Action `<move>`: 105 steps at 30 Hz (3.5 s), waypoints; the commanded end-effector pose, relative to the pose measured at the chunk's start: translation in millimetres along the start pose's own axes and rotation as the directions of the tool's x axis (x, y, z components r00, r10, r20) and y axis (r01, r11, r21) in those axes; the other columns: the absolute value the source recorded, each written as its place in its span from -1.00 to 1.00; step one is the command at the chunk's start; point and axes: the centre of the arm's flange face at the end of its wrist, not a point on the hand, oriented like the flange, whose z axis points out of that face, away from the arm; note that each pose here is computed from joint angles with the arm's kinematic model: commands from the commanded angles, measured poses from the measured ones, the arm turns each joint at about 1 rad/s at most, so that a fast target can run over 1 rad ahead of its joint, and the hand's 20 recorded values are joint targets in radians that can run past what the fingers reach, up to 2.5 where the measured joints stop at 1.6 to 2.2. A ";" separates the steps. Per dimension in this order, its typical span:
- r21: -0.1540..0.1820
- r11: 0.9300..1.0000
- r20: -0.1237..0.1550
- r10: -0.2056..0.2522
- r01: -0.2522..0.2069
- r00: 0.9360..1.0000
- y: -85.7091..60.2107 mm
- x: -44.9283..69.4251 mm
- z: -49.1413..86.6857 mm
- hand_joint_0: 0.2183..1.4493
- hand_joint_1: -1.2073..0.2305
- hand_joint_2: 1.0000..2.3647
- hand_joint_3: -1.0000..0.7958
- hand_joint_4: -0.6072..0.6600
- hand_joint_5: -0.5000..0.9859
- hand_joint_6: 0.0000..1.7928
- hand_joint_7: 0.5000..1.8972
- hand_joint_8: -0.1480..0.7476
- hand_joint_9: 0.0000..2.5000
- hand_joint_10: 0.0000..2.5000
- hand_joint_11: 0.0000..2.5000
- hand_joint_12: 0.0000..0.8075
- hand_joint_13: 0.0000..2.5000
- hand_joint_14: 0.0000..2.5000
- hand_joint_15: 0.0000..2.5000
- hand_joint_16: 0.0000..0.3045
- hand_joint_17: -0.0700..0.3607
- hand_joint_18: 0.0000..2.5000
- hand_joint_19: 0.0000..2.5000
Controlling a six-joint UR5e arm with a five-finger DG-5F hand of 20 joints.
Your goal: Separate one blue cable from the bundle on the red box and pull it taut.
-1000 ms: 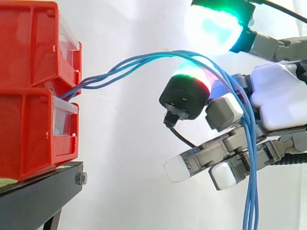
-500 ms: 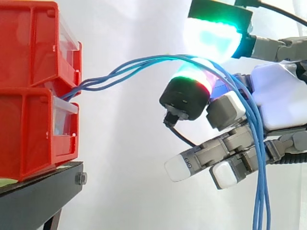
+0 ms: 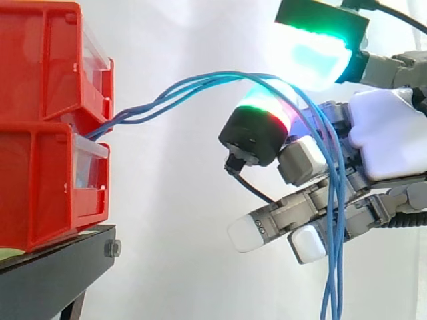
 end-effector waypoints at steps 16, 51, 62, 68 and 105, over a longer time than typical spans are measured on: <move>-0.001 1.000 0.000 0.000 0.000 1.000 0.7 0.0 -0.1 -0.61 -0.43 -1.00 -0.44 0.17 -0.52 -0.04 -0.12 0.11 -0.18 -0.99 -0.41 0.04 -0.53 -0.99 -0.80 -0.60 -0.03 -0.49 -0.60; -0.001 1.000 0.000 0.000 0.000 1.000 0.7 0.0 -0.1 -0.48 -0.11 -1.00 -0.40 0.18 -0.52 -0.06 -0.08 0.12 -0.13 -0.98 -0.40 0.01 -0.49 -0.99 -0.77 -0.62 -0.07 -0.49 -0.54; 0.003 1.000 0.000 -0.001 0.001 1.000 -1.3 -0.2 -0.1 -0.34 -0.43 -0.98 -0.19 0.09 -0.55 -0.04 -0.15 0.06 -0.22 -0.98 -0.39 -0.04 -0.50 -0.99 -0.78 -0.64 -0.10 -0.48 -0.58; 0.002 1.000 -0.001 -0.001 0.001 1.000 -0.3 0.9 -0.6 -0.23 -0.57 -0.99 -0.28 -0.01 -0.57 -0.02 -0.17 0.03 -0.29 -0.99 -0.40 -0.05 -0.52 -0.99 -0.79 -0.64 -0.11 -0.48 -0.61; 0.000 1.000 0.002 0.000 0.000 1.000 0.0 -1.2 -0.2 -0.38 -0.15 -0.99 -0.31 0.12 -0.53 -0.07 -0.16 0.08 -0.20 -0.99 -0.42 -0.03 -0.49 -0.99 -0.76 -0.63 -0.09 -0.51 -0.56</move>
